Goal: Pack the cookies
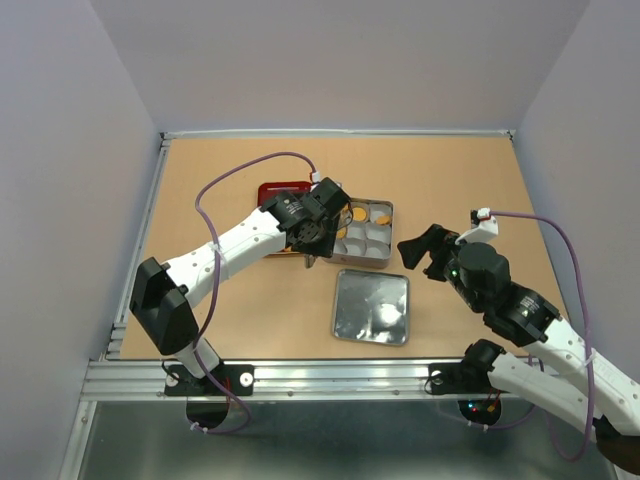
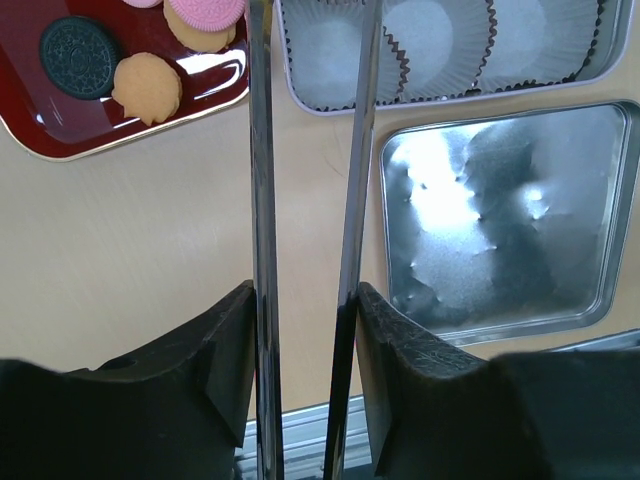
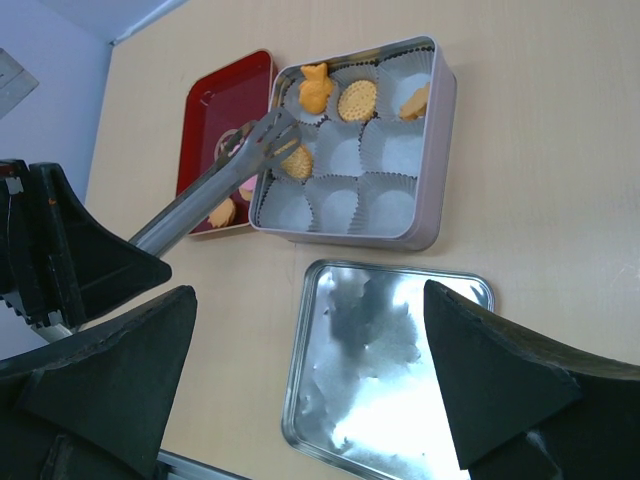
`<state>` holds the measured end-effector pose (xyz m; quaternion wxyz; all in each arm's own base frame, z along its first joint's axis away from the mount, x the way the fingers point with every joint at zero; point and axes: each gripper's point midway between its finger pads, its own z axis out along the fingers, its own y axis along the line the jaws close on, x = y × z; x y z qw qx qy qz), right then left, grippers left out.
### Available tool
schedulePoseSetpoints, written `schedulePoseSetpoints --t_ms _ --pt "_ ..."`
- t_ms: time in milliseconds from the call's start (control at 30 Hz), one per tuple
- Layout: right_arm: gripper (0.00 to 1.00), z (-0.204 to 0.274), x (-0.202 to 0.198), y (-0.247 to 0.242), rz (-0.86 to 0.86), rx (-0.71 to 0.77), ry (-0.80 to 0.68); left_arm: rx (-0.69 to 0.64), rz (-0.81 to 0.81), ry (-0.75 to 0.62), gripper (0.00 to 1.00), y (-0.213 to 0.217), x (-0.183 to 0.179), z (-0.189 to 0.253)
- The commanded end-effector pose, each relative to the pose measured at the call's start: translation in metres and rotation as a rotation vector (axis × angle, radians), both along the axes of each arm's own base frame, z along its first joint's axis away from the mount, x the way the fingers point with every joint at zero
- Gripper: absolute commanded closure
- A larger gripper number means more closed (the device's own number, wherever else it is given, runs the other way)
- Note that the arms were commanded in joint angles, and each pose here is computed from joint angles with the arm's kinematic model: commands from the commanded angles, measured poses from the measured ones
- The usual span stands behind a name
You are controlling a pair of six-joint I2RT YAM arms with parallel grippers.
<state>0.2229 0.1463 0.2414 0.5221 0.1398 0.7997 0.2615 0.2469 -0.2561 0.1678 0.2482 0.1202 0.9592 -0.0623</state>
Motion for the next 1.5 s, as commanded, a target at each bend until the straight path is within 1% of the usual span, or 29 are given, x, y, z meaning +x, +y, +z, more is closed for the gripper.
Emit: schedulePoseSetpoints --t_ms 0,100,300,467,600,1033,1233,1467 --pt "0.0 0.0 0.001 -0.004 -0.018 0.007 -0.014 -0.025 0.016 -0.042 0.48 0.005 -0.001 0.016" --pt "0.0 0.0 0.001 -0.004 -0.018 0.008 -0.015 -0.025 0.016 -0.042 0.45 0.005 0.0 0.015" --pt "0.0 -0.001 -0.001 -0.005 -0.017 0.008 -0.013 -0.022 0.024 -0.055 0.45 0.003 0.004 0.02" --pt "0.0 -0.002 0.0 -0.005 -0.018 0.006 -0.013 -0.01 0.058 -0.107 0.46 0.014 0.008 0.044" --pt "0.0 -0.004 0.0 -0.004 -0.02 0.006 -0.005 0.001 0.092 -0.135 0.46 0.027 0.008 0.056" --pt "0.0 -0.006 0.0 -0.002 -0.014 0.007 0.002 0.044 0.166 -0.105 0.45 0.074 0.003 0.036" --pt "0.0 -0.007 0.002 -0.001 -0.014 0.0 0.011 0.059 0.148 -0.067 0.47 0.075 -0.003 0.018" --pt "0.0 -0.009 0.002 0.0 -0.012 -0.006 0.015 0.037 0.129 -0.043 0.48 0.068 -0.004 0.008"
